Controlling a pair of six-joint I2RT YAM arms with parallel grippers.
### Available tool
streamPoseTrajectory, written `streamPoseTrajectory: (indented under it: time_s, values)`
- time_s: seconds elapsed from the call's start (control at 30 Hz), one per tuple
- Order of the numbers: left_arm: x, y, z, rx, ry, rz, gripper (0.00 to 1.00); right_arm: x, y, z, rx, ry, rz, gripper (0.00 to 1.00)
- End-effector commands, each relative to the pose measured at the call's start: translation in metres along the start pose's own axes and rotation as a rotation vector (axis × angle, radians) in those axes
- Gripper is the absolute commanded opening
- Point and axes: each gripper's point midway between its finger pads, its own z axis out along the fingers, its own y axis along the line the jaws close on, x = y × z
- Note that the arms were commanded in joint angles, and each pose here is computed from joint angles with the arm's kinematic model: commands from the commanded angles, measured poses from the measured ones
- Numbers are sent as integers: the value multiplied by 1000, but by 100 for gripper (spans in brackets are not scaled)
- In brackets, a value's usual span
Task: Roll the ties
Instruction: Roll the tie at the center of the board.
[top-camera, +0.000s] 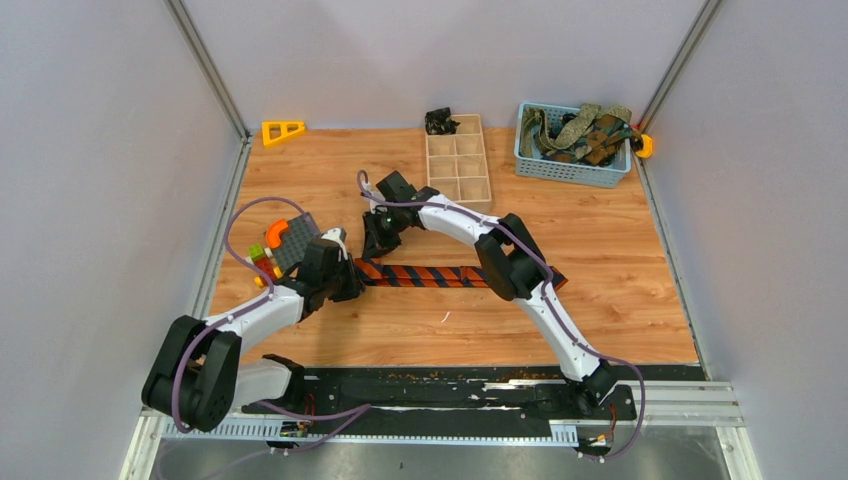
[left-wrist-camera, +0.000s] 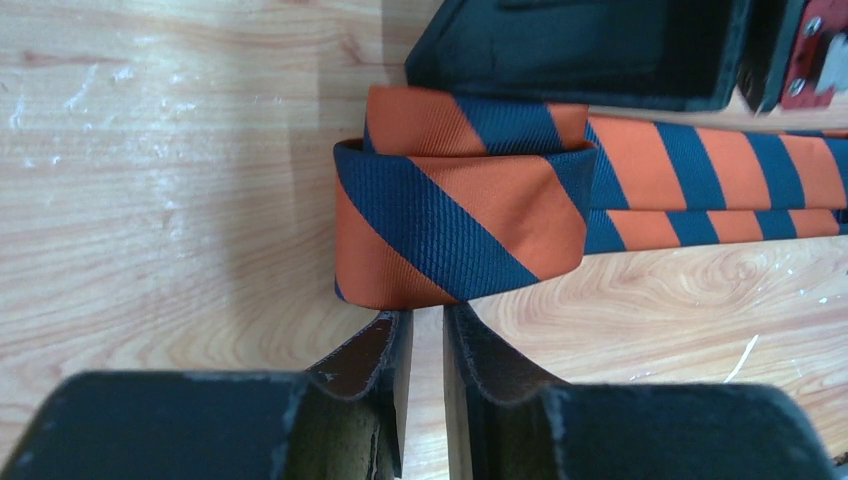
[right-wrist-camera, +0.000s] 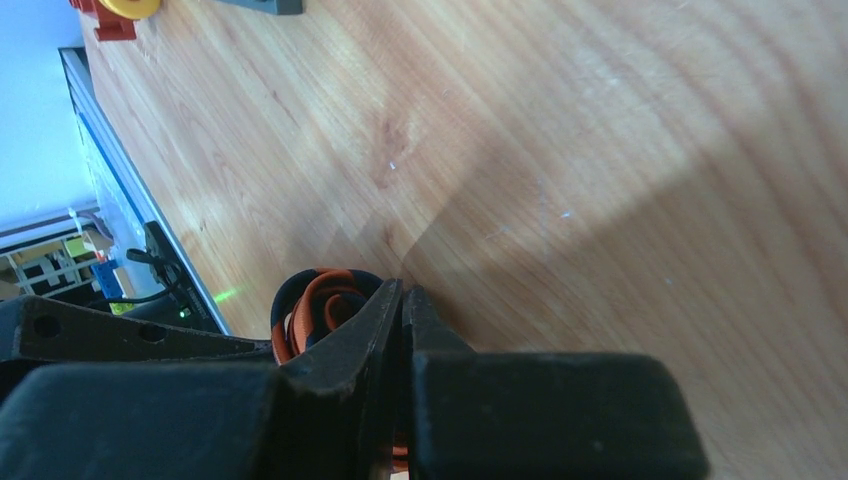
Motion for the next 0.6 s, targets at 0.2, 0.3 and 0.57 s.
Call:
streamPoseTrajectory:
  time_s: [0.2, 0.3, 0.57]
  values:
    - [-9, 2, 8, -30, -28, -7, 23, 25, 13, 12, -45, 74, -35, 4]
    - [-9, 2, 8, -32, -30, -7, 23, 28, 14, 13, -50, 79, -34, 4]
    - [-4, 3, 3, -30, -13, -7, 23, 27, 13, 14, -53, 72, -32, 4]
